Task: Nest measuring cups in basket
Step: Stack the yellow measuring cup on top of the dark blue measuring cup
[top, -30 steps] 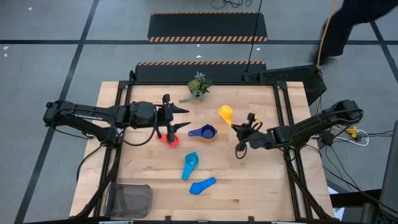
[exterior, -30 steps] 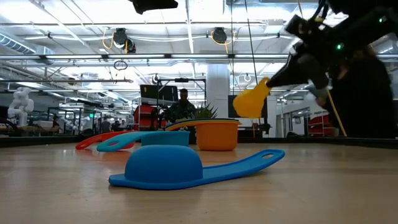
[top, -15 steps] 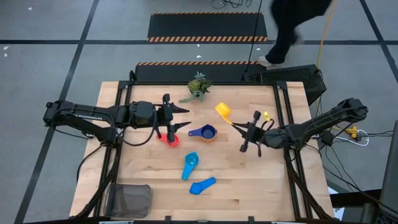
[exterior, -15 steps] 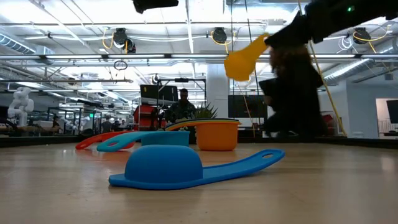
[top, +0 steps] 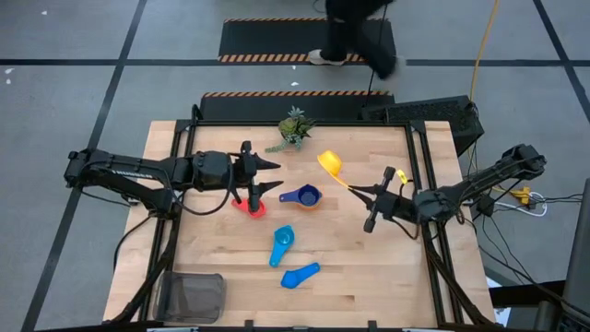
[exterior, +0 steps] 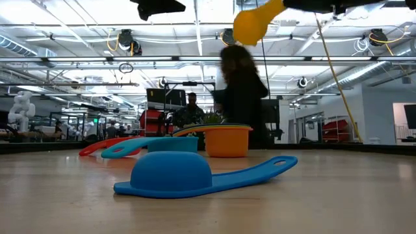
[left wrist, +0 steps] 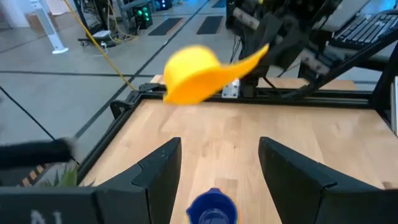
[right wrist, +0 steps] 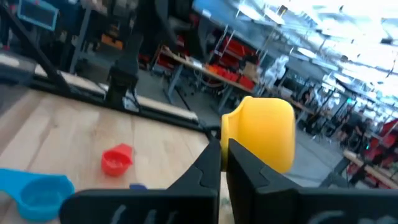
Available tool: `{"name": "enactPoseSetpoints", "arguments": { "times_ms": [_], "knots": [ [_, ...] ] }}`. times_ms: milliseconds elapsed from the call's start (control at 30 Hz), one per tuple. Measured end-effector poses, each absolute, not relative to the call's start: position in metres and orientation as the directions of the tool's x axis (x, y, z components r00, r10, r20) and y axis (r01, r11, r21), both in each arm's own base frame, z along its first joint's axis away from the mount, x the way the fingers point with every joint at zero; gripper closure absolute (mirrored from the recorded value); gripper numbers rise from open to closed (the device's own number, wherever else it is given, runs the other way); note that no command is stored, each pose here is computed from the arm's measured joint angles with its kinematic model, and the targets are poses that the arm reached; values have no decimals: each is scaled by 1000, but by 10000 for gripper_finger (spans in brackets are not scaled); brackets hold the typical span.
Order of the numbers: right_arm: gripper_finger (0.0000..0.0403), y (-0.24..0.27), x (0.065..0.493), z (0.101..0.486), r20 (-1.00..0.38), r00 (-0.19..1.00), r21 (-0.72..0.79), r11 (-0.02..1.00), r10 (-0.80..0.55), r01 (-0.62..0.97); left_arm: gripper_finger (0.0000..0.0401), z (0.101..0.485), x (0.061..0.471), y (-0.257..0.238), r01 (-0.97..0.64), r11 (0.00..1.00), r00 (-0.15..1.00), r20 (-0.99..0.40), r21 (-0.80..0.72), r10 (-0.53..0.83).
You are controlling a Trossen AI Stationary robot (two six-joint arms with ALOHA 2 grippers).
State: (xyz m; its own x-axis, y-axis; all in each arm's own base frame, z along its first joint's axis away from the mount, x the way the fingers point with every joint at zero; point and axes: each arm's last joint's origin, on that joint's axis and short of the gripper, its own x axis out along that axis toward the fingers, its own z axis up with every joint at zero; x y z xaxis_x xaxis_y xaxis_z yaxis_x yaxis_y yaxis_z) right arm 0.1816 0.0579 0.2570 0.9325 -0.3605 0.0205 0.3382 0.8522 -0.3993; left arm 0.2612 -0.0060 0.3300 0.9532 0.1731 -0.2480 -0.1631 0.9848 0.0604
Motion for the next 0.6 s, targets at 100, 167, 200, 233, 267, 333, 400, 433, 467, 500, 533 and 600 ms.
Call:
{"name": "enactPoseSetpoints", "arguments": {
  "times_ms": [100, 167, 200, 233, 267, 333, 400, 433, 467, 500, 533, 600],
  "knots": [
    [403, 61, 180, 262, 60, 937, -405, 849, -344, 338, 183, 328, 261, -6, -168, 985, 952, -253, 40, 173],
    [403, 63, 179, 265, 85, 939, -404, 850, -333, 338, 183, 328, 261, -6, -172, 985, 952, -253, 24, 172],
    [403, 64, 179, 267, 96, 939, -402, 850, -329, 339, 183, 328, 262, -7, -173, 985, 952, -253, 15, 171],
    [403, 65, 178, 268, 107, 940, -400, 851, -324, 339, 183, 327, 263, -7, -173, 985, 954, -247, 4, 169],
    [403, 65, 178, 269, 119, 940, -398, 852, -320, 340, 183, 327, 265, -8, -171, 985, 957, -238, -4, 165],
    [403, 68, 177, 272, 146, 945, -390, 861, -292, 327, 183, 326, 269, -12, -160, 987, 962, -225, -8, 155],
    [403, 69, 176, 276, 179, 954, -375, 879, -242, 293, 183, 326, 276, -15, -146, 989, 972, -185, -6, 142],
    [403, 70, 176, 277, 194, 957, -368, 888, -217, 276, 183, 325, 279, -17, -139, 990, 976, -166, 2, 137],
    [403, 71, 176, 278, 209, 960, -360, 897, -188, 255, 183, 324, 283, -18, -131, 991, 979, -155, 20, 133],
    [403, 72, 176, 280, 223, 961, -355, 905, -163, 236, 183, 322, 287, -19, -126, 991, 981, -142, 37, 130],
    [403, 72, 176, 281, 236, 961, -350, 909, -147, 225, 183, 321, 292, -21, -121, 991, 985, -117, 54, 127],
    [403, 73, 177, 281, 251, 961, -342, 918, -118, 202, 183, 320, 299, -22, -116, 989, 990, -73, 92, 123]
  ]
}}
